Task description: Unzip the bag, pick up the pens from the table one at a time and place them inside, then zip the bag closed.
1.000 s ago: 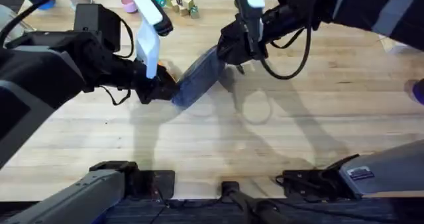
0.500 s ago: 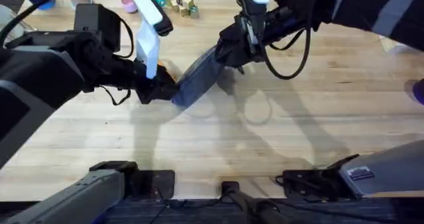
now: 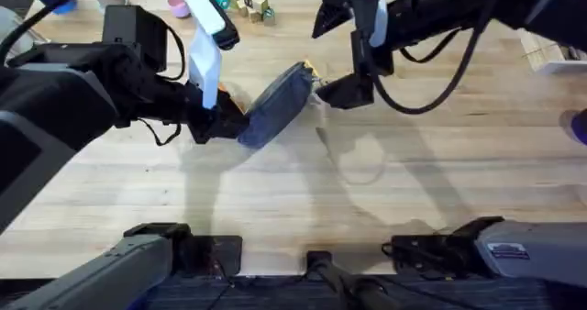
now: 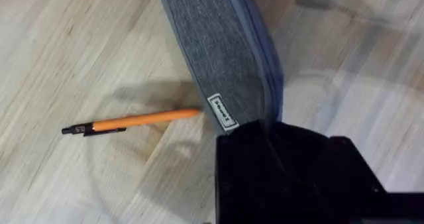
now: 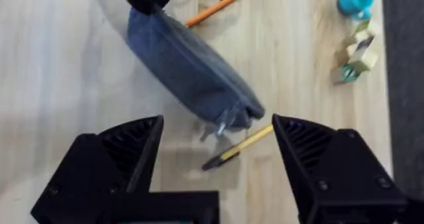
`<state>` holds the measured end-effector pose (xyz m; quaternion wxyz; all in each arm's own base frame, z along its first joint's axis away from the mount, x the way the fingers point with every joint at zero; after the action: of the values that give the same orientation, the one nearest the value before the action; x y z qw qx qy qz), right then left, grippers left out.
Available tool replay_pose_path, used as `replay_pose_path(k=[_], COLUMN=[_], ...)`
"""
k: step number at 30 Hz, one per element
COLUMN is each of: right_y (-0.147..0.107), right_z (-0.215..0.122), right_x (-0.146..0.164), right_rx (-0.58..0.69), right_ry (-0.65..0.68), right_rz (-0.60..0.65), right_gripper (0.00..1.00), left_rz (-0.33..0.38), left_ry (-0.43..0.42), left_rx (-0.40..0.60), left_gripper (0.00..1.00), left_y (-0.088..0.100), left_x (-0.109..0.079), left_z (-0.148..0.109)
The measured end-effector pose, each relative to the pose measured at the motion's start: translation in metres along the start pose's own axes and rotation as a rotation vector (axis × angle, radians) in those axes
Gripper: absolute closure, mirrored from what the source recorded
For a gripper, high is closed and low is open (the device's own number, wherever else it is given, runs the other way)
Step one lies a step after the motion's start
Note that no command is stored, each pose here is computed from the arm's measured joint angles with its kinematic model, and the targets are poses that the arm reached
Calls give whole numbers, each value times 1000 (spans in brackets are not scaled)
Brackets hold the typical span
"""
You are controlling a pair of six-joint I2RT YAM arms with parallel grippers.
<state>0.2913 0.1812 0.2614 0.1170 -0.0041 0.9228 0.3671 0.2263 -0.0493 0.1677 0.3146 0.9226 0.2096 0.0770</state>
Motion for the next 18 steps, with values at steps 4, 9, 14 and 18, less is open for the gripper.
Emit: replay_pose_path(k=[4, 9, 14, 18], right_y=[-2, -4, -1, -1], right_z=[-7, -14, -19, -19], right_x=[9, 18, 20, 20], right_rx=[33, 57, 53, 55], right_ry=[19, 44, 33, 30], right_rz=[62, 124, 221, 345], right_gripper=[6, 5, 5, 5], left_rz=[0, 0, 0, 0], left_ry=[0, 0, 0, 0], left_rx=[0, 0, 0, 0], left_gripper=[958, 957, 957, 957], left_y=[0, 0, 0, 0], left_x=[0, 0, 0, 0], left_z=[0, 0, 0, 0])
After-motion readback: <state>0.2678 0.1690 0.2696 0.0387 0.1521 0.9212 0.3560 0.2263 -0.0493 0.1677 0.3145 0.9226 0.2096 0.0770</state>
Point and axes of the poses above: each hand's point on the last joint's axis, 136 mm out from that joint toward the fingers, its own z axis out along the fingers, its own x axis along the line the jaws close on, y = z × x, the point moved 8 cm from there along -z, back along the fingers, and after that the axes turned 8 degrees about z, right-handed, at the moved point
